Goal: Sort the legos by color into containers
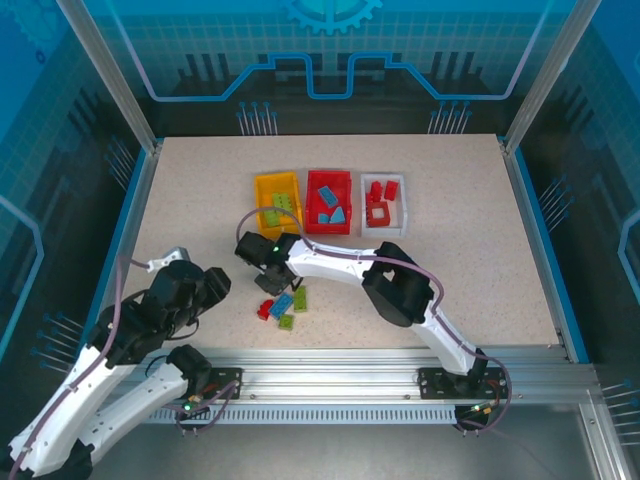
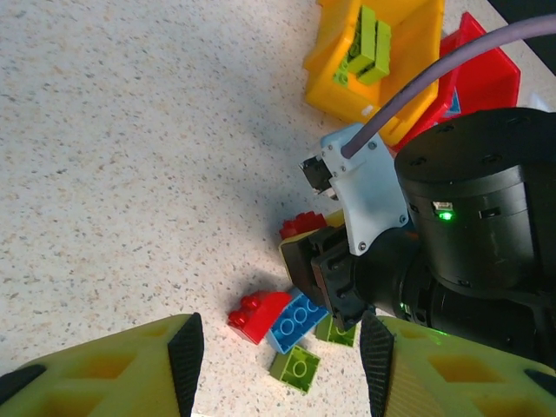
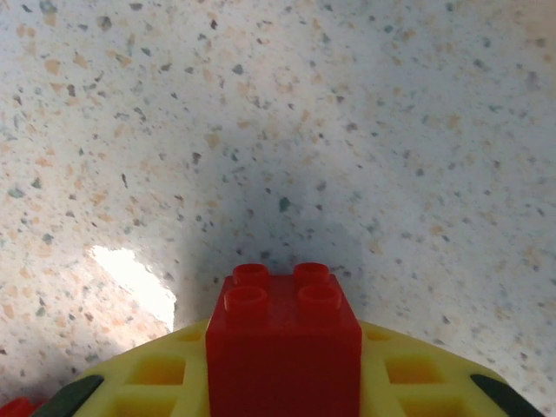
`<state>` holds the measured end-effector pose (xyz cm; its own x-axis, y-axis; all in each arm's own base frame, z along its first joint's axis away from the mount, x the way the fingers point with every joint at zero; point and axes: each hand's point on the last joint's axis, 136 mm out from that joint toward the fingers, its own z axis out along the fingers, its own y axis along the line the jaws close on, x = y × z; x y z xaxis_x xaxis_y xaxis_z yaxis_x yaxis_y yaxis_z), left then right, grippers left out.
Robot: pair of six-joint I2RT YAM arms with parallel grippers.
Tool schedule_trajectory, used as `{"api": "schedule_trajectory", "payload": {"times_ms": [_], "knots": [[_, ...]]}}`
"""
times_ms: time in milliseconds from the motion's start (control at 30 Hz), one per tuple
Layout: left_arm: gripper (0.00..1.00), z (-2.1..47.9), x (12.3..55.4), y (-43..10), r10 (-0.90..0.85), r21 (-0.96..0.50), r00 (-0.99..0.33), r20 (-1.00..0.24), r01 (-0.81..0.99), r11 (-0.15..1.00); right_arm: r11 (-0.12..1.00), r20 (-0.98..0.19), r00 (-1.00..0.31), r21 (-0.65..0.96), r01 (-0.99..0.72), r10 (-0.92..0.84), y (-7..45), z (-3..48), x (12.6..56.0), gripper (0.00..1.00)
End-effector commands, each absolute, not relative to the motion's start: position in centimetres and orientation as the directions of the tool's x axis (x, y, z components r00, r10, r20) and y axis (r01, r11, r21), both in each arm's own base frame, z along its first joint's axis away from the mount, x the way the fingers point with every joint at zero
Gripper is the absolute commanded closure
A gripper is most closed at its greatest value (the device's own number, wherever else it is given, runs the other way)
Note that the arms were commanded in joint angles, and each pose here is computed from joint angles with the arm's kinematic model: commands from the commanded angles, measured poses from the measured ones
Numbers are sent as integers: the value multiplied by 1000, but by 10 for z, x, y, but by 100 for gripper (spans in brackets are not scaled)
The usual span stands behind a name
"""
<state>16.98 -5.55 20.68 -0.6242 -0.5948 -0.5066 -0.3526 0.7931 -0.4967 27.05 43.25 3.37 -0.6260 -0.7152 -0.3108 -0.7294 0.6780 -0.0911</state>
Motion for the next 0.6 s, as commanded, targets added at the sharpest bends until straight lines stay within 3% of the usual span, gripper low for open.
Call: {"api": "schedule_trajectory", "payload": {"times_ms": [0, 133, 233, 400, 567], "knots": [[45, 212, 182, -82, -543, -538, -675, -499, -251, 805, 735, -467, -616, -120, -667, -635, 422, 108, 291, 73], [44, 226, 202, -122, -491, -606, -726, -481, -130, 785, 819, -580, -623, -145, -555, -525, 372, 171, 312, 73], [44, 235, 220, -150, -461, -649, -753, -470, -59, 758, 900, -605, -686, -130, -415, -404, 307, 189, 338, 74], [44, 251, 253, -207, -393, -710, -797, -458, 63, 701, 980, -597, -777, -112, -167, -201, 202, 184, 386, 74], [44, 250, 277, -260, -292, -675, -822, -489, 145, 723, 988, -562, -819, -147, -37, -114, 152, 167, 433, 73]]}}
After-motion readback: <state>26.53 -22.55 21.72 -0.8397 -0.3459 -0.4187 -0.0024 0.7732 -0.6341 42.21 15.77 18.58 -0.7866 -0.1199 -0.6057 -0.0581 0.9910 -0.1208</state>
